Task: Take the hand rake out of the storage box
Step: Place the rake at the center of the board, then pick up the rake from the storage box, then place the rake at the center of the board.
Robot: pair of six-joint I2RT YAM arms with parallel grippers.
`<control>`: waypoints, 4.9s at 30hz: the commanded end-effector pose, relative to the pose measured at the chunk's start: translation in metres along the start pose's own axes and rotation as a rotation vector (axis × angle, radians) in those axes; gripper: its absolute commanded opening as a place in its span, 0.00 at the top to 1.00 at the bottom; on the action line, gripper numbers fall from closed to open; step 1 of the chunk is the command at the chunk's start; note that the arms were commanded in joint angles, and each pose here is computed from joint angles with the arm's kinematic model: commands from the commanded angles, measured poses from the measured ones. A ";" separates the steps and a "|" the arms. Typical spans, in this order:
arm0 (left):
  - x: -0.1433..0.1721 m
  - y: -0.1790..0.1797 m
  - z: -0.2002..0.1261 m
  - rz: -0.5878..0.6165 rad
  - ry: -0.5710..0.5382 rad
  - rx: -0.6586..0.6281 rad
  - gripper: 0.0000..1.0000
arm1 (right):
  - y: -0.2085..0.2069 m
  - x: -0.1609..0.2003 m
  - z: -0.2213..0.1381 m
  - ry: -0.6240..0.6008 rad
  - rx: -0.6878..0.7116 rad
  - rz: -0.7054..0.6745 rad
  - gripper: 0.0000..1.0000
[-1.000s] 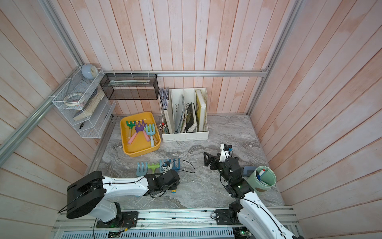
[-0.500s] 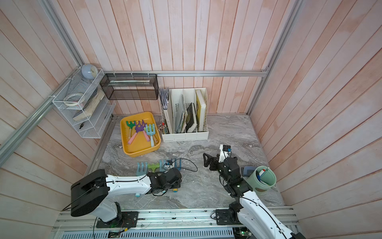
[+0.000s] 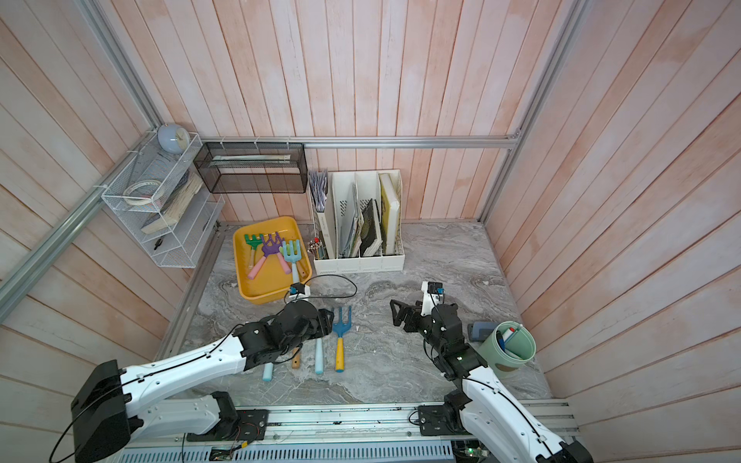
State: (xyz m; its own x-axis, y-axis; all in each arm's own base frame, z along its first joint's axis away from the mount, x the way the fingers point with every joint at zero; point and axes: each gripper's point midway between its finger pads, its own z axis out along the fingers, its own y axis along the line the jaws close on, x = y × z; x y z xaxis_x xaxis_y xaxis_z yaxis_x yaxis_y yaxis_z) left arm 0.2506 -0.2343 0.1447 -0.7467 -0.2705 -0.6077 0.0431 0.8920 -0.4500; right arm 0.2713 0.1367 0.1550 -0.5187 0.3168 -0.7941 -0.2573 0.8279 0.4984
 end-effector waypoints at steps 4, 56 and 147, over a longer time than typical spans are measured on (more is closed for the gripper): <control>0.017 0.018 0.011 0.065 0.071 -0.050 0.30 | -0.002 0.007 0.005 0.022 -0.009 0.010 0.02; -0.153 0.174 0.035 -0.053 -0.036 -0.397 0.05 | 0.000 -0.001 0.002 -0.034 -0.020 -0.019 0.02; 0.102 -0.088 0.045 0.051 0.118 0.086 0.94 | -0.027 -0.045 -0.035 -0.089 0.264 0.042 0.02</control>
State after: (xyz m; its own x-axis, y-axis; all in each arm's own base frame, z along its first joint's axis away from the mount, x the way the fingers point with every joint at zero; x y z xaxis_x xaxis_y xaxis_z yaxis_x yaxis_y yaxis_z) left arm 0.1958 -0.3377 0.0908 -0.8096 -0.0792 -0.5816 0.1787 0.9106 -0.3727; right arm 0.2749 0.0924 0.1902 -0.4528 0.3593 -0.8160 -0.0612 0.9005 0.4304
